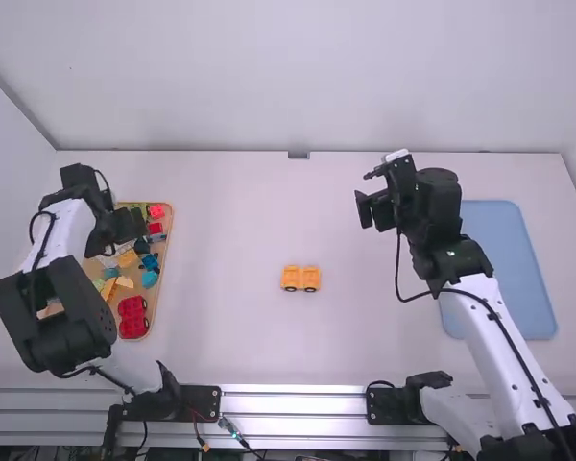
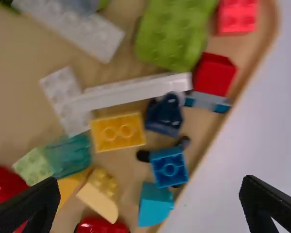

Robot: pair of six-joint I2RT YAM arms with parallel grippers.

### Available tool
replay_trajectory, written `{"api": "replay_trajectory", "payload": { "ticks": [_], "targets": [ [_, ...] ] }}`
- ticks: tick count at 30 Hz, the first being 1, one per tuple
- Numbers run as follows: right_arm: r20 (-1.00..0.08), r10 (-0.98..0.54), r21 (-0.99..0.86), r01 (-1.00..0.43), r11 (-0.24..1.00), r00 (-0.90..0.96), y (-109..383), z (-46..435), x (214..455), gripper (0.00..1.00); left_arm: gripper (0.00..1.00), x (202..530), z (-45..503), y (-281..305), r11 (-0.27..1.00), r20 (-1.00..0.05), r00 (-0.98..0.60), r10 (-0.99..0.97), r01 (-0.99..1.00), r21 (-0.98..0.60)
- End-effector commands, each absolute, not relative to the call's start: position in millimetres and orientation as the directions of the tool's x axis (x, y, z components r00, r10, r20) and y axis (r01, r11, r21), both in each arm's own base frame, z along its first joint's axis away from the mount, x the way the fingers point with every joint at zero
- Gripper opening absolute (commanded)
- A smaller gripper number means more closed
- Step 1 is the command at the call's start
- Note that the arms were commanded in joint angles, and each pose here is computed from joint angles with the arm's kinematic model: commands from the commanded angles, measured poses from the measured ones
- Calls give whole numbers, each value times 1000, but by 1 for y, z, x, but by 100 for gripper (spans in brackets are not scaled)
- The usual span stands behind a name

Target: Assemble lego blocks to make yellow taxi

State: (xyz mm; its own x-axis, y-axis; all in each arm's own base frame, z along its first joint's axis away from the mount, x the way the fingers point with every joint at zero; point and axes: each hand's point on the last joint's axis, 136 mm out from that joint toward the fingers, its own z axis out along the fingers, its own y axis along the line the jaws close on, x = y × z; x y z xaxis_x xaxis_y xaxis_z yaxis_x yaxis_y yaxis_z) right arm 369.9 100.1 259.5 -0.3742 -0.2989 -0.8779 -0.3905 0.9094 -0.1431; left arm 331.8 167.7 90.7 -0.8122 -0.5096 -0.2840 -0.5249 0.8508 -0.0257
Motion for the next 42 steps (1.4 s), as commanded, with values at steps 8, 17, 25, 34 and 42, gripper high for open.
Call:
{"api": "replay_trajectory", "payload": {
  "ticks": [8,17,25,34,42],
  "targets": [
    [-901,-284,-147,-383,912,-329,102,279,376,99,99,275,39,186,437,-171,-423,-890,-898,-55],
    [-904,-282,-149,-383,912,-321,103,281,376,99,100,261,13,176,408,-148,-397,-906,-912,-47],
    [-904,-282,-146,-388,910,-320,104,280,376,99,86,259,4,170,411,-138,-400,-906,-909,-68],
    [-904,-282,-146,-388,910,-320,104,280,376,99,82,259,-9,169,412,-164,-395,-904,-907,-88],
    [-904,-282,-146,-388,910,-321,104,280,376,99,77,256,-15,167,413,-166,-395,-903,-906,-89]
  ]
}}
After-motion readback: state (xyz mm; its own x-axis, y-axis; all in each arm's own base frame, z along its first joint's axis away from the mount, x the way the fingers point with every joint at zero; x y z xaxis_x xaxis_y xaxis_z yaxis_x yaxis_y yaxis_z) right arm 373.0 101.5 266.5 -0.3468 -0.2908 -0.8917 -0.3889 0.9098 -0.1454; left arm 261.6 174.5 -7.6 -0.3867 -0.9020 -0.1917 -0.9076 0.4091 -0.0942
